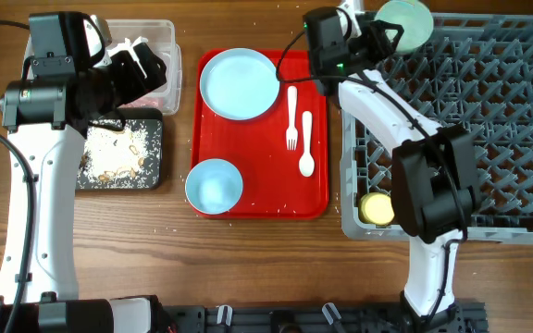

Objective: Sort waste into correct bins and load items into the dishwasher rack
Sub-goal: 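Carry the green bowl right and set it upright in the rack's back, then release the green bowl and withdraw the right gripper toward the red tray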

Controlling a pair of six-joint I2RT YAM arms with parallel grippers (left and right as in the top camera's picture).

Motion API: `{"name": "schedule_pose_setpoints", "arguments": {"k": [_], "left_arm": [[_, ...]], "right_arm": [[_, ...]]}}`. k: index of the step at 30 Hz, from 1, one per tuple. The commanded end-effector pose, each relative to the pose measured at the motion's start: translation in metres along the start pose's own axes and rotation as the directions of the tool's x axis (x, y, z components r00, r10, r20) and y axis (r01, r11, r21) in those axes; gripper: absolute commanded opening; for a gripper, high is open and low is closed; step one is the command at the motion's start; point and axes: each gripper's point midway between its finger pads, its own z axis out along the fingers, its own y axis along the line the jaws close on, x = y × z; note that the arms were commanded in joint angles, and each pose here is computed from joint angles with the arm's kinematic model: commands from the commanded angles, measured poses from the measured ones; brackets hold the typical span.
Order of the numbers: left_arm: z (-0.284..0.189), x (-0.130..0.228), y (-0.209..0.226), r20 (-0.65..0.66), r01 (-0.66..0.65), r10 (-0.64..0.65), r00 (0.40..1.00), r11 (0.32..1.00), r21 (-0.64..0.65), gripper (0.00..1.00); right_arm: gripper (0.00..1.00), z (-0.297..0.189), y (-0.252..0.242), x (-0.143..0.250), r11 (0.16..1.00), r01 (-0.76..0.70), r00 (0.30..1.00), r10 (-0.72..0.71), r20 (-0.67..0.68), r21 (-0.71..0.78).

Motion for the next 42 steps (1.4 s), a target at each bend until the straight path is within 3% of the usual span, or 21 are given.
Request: {"name": "schedule_pose_setpoints", "arguments": {"k": [1,5,8,10,11,13,14,17,20,23,26,37,39,42], "left_arm": [[0.001,-0.004,0.004,0.008,-0.002,0.003,1.0,1.0,-0.013,1.0],[0.001,-0.004,0.004,0.008,-0.002,0.003,1.0,1.0,-0.013,1.0],[0.001,-0.003,0.004,0.008,-0.002,0.002,1.0,1.0,-0.013,1.0],[0.001,-0.004,0.004,0.008,-0.002,0.003,1.0,1.0,-0.013,1.0],[0.001,-0.004,0.004,0.008,-0.002,0.003,1.0,1.0,-0.013,1.0],[0.001,-0.004,0.004,0.008,-0.002,0.003,1.0,1.0,-0.013,1.0],[0.001,-0.004,0.004,0.008,-0.002,0.003,1.0,1.0,-0.013,1.0],[0.001,-0.004,0.004,0.008,-0.002,0.003,1.0,1.0,-0.013,1.0],[0.001,-0.004,0.004,0.008,-0.002,0.003,1.0,1.0,-0.013,1.0],[0.001,-0.004,0.004,0.008,-0.002,0.003,1.0,1.0,-0.013,1.0],[0.001,-0.004,0.004,0.008,-0.002,0.003,1.0,1.0,-0.013,1.0],[0.001,-0.004,0.004,0.008,-0.002,0.003,1.0,1.0,-0.013,1.0],[0.001,-0.004,0.004,0.008,-0.002,0.003,1.0,1.0,-0.013,1.0],[0.001,-0.004,0.004,0.008,-0.002,0.003,1.0,1.0,-0.013,1.0]], "right_arm": [[0.56,-0.002,0.012,0.003,1.0,-0.028,1.0,0.028,-0.005,0.004],[0.58,-0.008,0.001,0.003,0.974,-0.224,0.975,0.224,-0.002,-0.01],[0.59,-0.026,0.01,-0.007,0.906,-0.337,0.938,0.347,-0.004,-0.256],[0.7,-0.051,0.021,-0.019,0.712,-0.451,0.871,0.483,-0.092,-0.538],[0.73,-0.066,0.021,-0.026,0.574,-0.491,0.832,0.533,-0.156,-0.655],[0.77,-0.086,-0.002,-0.032,0.338,-0.542,0.758,0.591,-0.274,-0.77],[0.77,-0.086,-0.025,-0.029,0.257,-0.585,0.707,0.626,-0.329,-0.769],[0.76,-0.063,-0.071,-0.014,0.139,-0.72,0.553,0.707,-0.442,-0.68],[0.66,-0.019,-0.077,0.014,0.053,-0.838,0.415,0.708,-0.571,-0.544],[0.61,0.013,-0.057,0.031,0.021,-0.892,0.345,0.678,-0.649,-0.452],[0.58,0.035,-0.026,0.046,0.038,-0.92,0.323,0.638,-0.699,-0.391],[0.53,0.077,0.041,0.06,0.06,-0.944,0.295,0.597,-0.746,-0.326],[0.48,0.082,0.046,0.058,0.055,-0.942,0.294,0.604,-0.74,-0.33],[0.33,0.084,0.044,0.054,0.059,-0.933,0.315,0.616,-0.722,-0.356]]}}
